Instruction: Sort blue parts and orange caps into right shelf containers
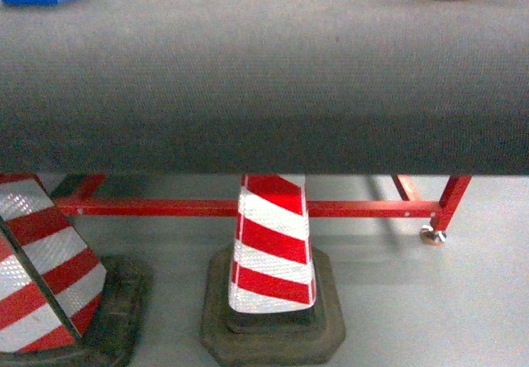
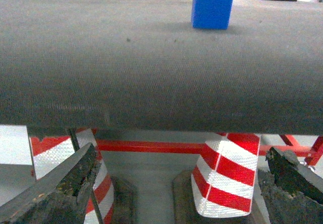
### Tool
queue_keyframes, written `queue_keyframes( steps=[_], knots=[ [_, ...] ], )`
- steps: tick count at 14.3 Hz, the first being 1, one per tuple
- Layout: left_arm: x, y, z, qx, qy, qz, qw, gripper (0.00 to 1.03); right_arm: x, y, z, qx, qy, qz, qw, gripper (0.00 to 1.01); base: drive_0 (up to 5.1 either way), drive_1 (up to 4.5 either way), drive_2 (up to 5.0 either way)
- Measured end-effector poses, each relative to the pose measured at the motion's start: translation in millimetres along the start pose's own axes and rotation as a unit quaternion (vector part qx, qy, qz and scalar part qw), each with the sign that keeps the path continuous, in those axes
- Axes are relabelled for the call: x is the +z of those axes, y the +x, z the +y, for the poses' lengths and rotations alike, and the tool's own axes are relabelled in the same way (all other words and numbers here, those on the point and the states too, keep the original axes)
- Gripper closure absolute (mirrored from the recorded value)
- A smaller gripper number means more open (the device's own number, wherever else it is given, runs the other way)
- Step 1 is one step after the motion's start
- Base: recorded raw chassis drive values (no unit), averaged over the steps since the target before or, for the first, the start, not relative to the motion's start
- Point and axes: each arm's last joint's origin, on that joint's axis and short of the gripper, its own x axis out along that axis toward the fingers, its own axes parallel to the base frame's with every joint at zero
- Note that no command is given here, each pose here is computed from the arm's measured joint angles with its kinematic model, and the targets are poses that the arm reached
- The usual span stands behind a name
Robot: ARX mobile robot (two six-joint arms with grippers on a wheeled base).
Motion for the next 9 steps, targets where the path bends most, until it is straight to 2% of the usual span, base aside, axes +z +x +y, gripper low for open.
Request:
queue_keyframes(
  steps=[9],
  knots=[
    [0.0, 0.0, 0.0, 0.0, 0.0, 0.0, 1.0, 0.05, 0.1, 0.0, 0.0, 0.0, 0.0, -0.001, 1.0, 0.03, 0.0, 0.0, 0.0]
  ],
)
